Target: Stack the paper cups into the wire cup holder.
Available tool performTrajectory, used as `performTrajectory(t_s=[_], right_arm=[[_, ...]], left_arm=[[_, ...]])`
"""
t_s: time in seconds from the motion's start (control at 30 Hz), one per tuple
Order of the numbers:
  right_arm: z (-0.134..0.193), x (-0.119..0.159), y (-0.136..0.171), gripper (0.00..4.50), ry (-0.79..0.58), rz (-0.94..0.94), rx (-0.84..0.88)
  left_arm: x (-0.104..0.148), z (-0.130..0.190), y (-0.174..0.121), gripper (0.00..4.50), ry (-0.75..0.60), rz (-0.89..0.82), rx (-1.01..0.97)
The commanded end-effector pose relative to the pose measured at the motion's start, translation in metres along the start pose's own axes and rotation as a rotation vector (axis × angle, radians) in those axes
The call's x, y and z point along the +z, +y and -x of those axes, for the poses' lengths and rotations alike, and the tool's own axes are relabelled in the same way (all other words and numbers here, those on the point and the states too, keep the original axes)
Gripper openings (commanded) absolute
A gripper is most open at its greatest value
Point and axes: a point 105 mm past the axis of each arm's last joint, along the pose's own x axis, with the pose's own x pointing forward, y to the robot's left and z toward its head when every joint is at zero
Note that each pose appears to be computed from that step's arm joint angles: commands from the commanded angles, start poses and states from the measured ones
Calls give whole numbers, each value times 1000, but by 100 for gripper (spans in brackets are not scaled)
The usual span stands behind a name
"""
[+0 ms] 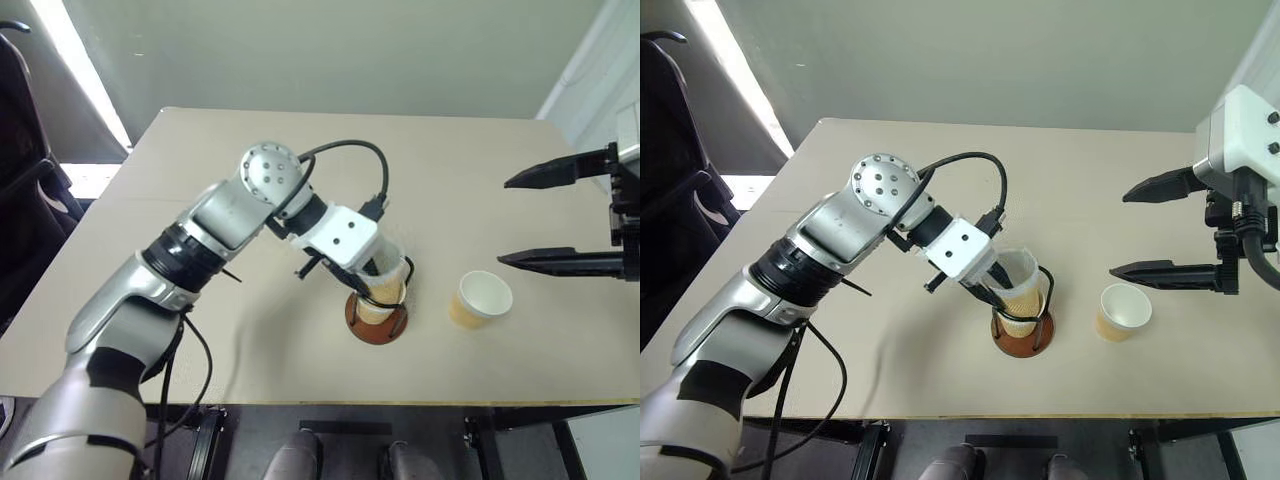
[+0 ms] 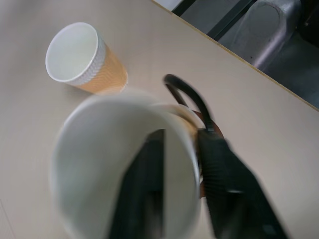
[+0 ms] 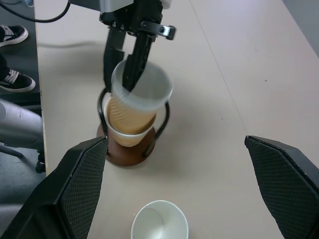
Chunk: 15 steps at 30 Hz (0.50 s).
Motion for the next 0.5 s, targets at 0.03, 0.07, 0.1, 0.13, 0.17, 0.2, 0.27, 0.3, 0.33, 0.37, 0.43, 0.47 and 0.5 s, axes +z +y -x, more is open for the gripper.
performTrajectory(t_s=[0.03, 0.07, 0.1, 0.13, 0.17, 0.2, 0.27, 0.3, 0.33, 0.37, 0.43, 0.47, 0.5], right_arm=[[8, 7, -2, 450, -6, 39, -38], [8, 7, -2, 450, -5, 39, -38], [8, 7, -2, 450, -5, 39, -38], [8, 7, -2, 450, -5, 39, -39], [7, 6, -3, 450, -5, 39, -40], [8, 6, -3, 450, -6, 40, -41], [8, 6, -5, 450, -7, 44, -49], [7, 5, -6, 450, -5, 47, -58], [7, 4, -8, 450, -2, 51, -66], [7, 2, -9, 450, 4, 58, -75], [5, -6, -10, 450, 15, 45, -84], [4, -9, -11, 450, 20, 38, -87], [4, -13, -12, 450, 22, 27, -90]], left_arm=[[8, 10, 1, 230, -12, -24, 8], [9, 10, 1, 261, -20, -19, 8], [10, 11, 2, 300, -25, -17, 10], [11, 11, 2, 336, -32, -13, 13], [12, 12, 3, 367, -39, -7, 18], [13, 13, 4, 407, -47, -2, 24], [15, 17, 8, 446, -63, 8, 45], [18, 21, 11, 446, -84, 19, 67], [20, 25, 14, 446, -105, 32, 87], [23, 29, 16, 446, -123, 44, 105], [21, 39, 22, 446, -133, 78, 167], [19, 43, 25, 446, -131, 90, 190], [16, 47, 27, 446, -124, 101, 216]])
